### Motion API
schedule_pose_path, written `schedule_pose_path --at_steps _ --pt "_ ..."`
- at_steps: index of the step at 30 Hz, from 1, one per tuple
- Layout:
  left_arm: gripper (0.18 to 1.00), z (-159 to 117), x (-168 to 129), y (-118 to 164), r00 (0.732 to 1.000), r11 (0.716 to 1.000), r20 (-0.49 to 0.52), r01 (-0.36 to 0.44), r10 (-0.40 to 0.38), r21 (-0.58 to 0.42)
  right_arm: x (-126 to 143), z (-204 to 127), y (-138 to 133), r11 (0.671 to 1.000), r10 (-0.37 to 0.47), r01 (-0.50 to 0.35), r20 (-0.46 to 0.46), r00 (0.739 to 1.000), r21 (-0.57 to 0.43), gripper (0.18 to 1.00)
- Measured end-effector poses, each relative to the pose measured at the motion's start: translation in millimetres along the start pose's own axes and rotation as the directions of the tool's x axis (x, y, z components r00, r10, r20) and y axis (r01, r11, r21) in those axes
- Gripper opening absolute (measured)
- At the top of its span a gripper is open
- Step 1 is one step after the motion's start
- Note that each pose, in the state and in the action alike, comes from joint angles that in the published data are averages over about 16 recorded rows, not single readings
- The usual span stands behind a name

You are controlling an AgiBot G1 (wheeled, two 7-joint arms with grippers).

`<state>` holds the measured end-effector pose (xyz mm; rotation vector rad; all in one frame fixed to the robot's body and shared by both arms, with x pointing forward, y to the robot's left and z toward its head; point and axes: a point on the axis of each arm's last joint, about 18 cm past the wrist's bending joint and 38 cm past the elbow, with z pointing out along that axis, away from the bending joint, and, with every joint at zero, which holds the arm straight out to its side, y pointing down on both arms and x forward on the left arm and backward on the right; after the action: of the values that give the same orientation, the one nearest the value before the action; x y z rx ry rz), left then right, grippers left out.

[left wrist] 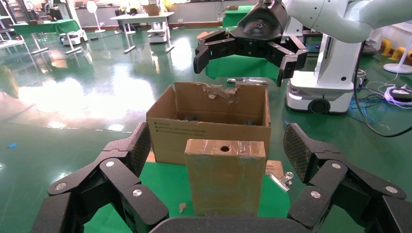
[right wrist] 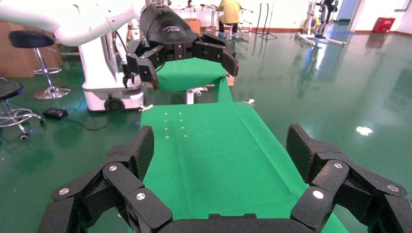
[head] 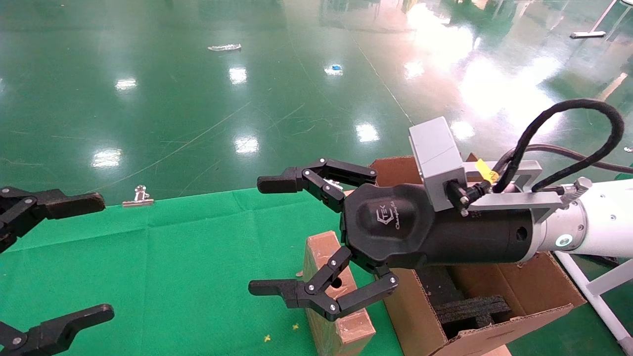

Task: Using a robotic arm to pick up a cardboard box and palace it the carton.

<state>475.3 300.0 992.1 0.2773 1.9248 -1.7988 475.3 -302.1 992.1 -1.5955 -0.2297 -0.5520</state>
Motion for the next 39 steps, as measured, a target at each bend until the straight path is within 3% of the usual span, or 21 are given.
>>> schedule_pose_path --at_steps 13,23,29,39 --pt "1.001 0.0 0.0 0.0 1.000 1.000 0.000 0.000 0.000 0.000 -0.4 1.5 1.9 1.000 -0.001 0.001 0.004 1.000 -0.017 1.000" --pt "1.001 0.0 -0.1 0.0 1.000 1.000 0.000 0.000 0.000 0.000 1.0 24.9 21.6 0.975 -0.002 0.019 0.076 0.997 -0.221 1.000" --pt "1.001 0.0 -0.1 0.0 1.000 1.000 0.000 0.000 0.000 0.000 8.4 44.8 40.9 0.904 0.021 0.034 0.125 0.992 -0.425 1.000" --pt "1.001 0.0 -0.1 0.0 1.000 1.000 0.000 0.000 0.000 0.000 35.0 57.2 46.9 0.725 -0.021 0.117 0.148 0.989 -0.679 1.000"
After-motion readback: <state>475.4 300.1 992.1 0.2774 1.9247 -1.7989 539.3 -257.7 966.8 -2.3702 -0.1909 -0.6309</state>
